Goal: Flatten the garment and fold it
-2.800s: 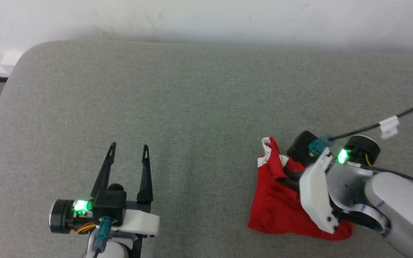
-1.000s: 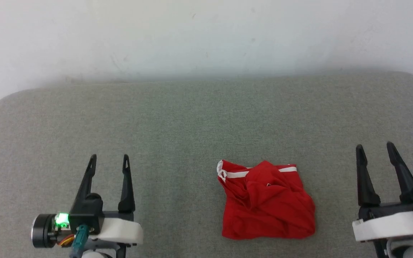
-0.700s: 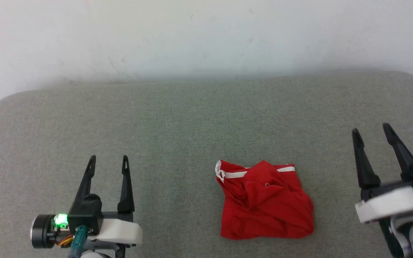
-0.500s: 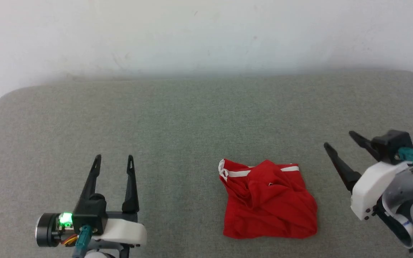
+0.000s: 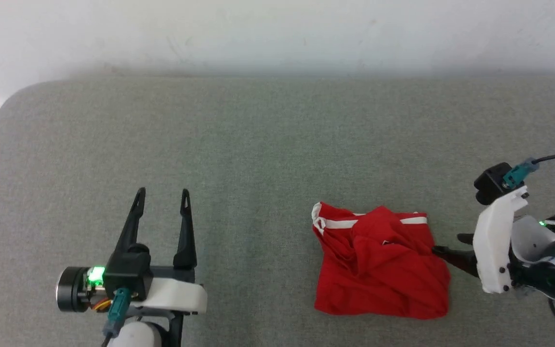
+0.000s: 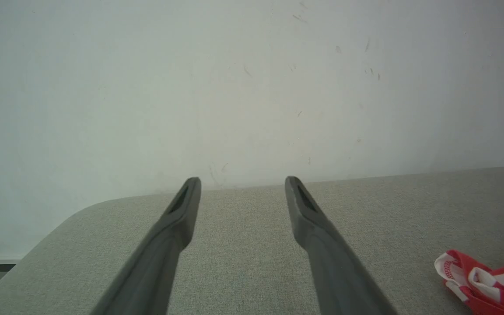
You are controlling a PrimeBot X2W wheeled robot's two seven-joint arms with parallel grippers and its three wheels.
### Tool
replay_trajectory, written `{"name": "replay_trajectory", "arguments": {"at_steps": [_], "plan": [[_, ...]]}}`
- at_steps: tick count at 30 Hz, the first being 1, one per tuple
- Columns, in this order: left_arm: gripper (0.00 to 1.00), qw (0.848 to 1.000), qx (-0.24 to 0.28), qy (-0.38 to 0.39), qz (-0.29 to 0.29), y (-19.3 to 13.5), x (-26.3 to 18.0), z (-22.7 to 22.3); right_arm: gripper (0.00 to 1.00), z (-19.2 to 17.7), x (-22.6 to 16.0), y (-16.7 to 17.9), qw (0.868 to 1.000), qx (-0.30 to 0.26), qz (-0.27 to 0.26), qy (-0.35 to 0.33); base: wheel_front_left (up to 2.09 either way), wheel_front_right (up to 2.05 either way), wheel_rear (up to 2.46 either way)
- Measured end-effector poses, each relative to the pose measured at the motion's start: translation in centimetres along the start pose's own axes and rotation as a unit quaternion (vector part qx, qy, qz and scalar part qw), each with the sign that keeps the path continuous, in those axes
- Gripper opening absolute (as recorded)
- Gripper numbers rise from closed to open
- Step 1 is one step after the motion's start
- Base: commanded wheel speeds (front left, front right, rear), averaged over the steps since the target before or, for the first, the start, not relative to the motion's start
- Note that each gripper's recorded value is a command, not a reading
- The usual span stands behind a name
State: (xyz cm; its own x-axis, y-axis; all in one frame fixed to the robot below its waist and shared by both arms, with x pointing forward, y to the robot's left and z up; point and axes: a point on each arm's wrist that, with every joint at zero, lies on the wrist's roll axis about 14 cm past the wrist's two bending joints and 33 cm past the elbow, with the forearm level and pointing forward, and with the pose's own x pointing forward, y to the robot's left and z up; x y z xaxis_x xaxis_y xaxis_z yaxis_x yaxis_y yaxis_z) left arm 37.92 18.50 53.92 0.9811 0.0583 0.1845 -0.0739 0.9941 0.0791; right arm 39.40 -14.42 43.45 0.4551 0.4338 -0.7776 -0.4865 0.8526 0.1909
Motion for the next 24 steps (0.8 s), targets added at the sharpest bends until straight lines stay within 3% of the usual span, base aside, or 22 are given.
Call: {"name": "replay_trajectory", "arguments": {"at_steps": [7,12,14,24], "plan": [[1.0,1.0,0.004,0.011,0.008,0.4,1.1,-1.0,1.0,-3.2,4.9,2.3,0.997,0.026,0.044,0.057,0.0,0.0,0.0],[1.0,1.0,0.008,0.024,0.013,0.8,1.1,-2.0,1.0,-3.8,6.4,2.9,0.996,0.016,0.055,0.064,0.0,0.0,0.0],[1.0,1.0,0.008,0.026,0.012,0.7,1.2,-2.1,0.0,-3.5,6.5,2.8,0.997,0.01,0.054,0.05,0.0,0.0,0.0],[1.0,1.0,0.003,0.008,0.006,-0.1,2.2,-1.2,0.0,1.0,3.9,2.4,0.996,-0.036,0.037,-0.077,0.0,0.0,0.0]]}}
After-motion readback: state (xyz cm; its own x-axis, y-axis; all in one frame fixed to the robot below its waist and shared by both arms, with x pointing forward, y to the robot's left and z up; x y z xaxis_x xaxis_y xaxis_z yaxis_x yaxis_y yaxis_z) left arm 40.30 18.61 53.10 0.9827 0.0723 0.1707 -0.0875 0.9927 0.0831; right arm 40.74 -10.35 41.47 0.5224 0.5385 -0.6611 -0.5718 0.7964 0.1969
